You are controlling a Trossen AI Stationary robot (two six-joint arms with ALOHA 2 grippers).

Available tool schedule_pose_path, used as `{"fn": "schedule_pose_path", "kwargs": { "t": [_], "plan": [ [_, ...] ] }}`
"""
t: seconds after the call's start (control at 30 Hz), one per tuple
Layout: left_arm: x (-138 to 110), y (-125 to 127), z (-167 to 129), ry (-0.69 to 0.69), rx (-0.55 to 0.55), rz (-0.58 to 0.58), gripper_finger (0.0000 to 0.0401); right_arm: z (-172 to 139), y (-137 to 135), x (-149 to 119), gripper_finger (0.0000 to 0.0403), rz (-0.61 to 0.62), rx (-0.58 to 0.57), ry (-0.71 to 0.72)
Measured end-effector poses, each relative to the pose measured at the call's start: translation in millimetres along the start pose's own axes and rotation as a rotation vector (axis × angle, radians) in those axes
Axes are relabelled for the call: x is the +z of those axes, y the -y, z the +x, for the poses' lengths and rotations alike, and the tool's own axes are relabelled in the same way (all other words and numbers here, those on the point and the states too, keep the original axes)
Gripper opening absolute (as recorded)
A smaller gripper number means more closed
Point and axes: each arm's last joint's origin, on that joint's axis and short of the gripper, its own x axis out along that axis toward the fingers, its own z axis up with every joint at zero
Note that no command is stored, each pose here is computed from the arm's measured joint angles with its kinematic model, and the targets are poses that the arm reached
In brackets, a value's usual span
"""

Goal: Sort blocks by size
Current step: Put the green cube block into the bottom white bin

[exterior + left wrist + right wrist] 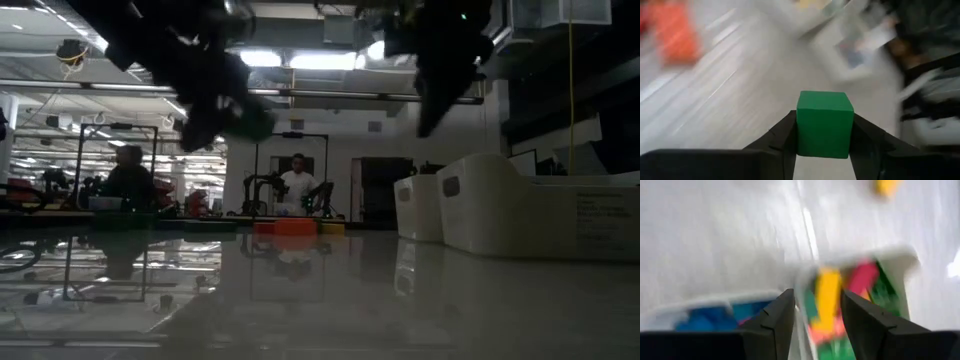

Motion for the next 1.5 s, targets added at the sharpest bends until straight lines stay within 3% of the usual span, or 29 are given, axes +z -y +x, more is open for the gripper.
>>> {"fn": "schedule_pose_path", "kwargs": {
  "t": [0.1,0.23,0.37,0.47,0.6,0.8,1.07,1.23,1.5],
  "plan": [
    [9,10,-1,0.087,-0.112,0.006,0.0122,0,-17,10,0.0161,-0.093,-0.009,0.152],
    [17,19,-3,0.152,-0.219,0.018,0.0125,-6,-36,23,0.0161,-0.175,-0.123,0.362],
    [16,25,-4,0.168,-0.261,0.035,0.0128,-13,-45,34,0.0161,-0.186,-0.229,0.530],
    [14,31,-4,0.171,-0.292,0.049,0.0128,-17,-47,40,0.0161,-0.173,-0.241,0.602],
    [13,38,-5,0.188,-0.341,0.067,0.0129,-19,-48,45,0.0161,-0.173,-0.194,0.657],
    [12,48,-7,0.224,-0.407,0.088,0.0130,-21,-55,51,0.0161,-0.286,-0.120,0.732],
    [10,50,-8,0.218,-0.419,0.093,0.0130,-26,-58,55,0.0161,-0.341,-0.136,0.798],
    [12,52,-9,0.238,-0.441,0.098,0.0130,-25,-60,56,0.0161,-0.370,-0.084,0.814],
    [15,53,-10,0.306,-0.433,0.090,0.0131,-25,-59,58,0.0161,-0.349,-0.140,0.821]
  ]
}}
